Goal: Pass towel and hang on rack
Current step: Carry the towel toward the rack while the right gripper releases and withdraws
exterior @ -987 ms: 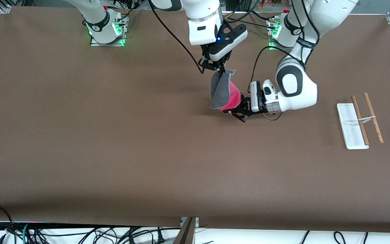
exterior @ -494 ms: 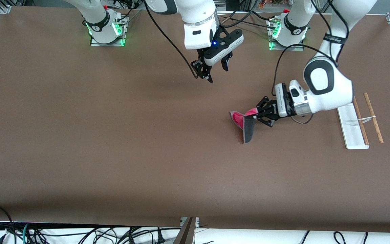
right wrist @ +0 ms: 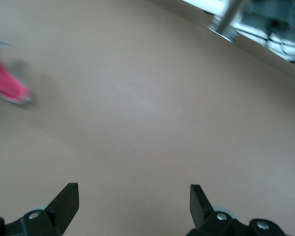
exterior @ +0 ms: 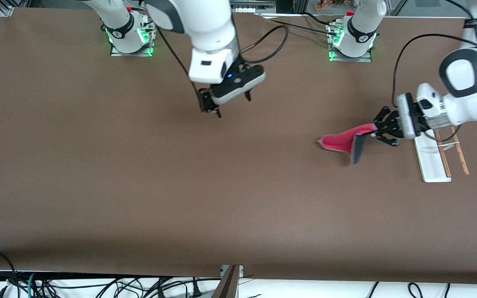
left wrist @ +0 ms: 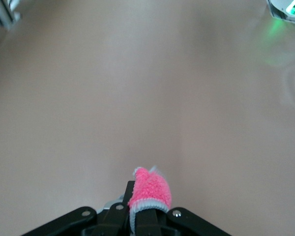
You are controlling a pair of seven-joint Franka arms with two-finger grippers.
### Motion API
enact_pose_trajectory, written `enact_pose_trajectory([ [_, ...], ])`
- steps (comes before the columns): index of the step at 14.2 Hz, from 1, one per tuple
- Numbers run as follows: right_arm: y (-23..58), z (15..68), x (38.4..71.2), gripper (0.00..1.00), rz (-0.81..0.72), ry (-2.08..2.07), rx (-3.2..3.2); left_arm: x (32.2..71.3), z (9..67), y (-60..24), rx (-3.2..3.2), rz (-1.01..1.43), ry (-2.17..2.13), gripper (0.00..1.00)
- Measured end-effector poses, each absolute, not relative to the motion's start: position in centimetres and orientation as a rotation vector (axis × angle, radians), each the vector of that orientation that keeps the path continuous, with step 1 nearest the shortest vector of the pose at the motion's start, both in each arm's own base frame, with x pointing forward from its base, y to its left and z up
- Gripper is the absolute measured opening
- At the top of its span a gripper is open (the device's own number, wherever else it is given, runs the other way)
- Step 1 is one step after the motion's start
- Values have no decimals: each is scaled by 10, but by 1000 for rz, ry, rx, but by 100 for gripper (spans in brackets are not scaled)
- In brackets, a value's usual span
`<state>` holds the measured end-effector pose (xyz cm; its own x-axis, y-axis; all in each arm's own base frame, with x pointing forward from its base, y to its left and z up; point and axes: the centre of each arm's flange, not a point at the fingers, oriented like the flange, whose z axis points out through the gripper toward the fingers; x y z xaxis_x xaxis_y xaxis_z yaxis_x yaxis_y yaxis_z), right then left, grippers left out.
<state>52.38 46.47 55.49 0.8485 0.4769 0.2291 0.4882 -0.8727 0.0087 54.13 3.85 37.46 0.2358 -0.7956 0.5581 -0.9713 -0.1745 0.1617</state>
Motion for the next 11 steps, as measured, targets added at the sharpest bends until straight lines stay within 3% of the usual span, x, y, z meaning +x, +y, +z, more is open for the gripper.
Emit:
enact_pose_trajectory([
  [7,277,555,626,100,-160,-271,-3099,522,384,151,2191,311,-1630,2],
  [11,183,575,638,100,-100,-87,-3186,528,400,221,2240,223,-1634,2],
])
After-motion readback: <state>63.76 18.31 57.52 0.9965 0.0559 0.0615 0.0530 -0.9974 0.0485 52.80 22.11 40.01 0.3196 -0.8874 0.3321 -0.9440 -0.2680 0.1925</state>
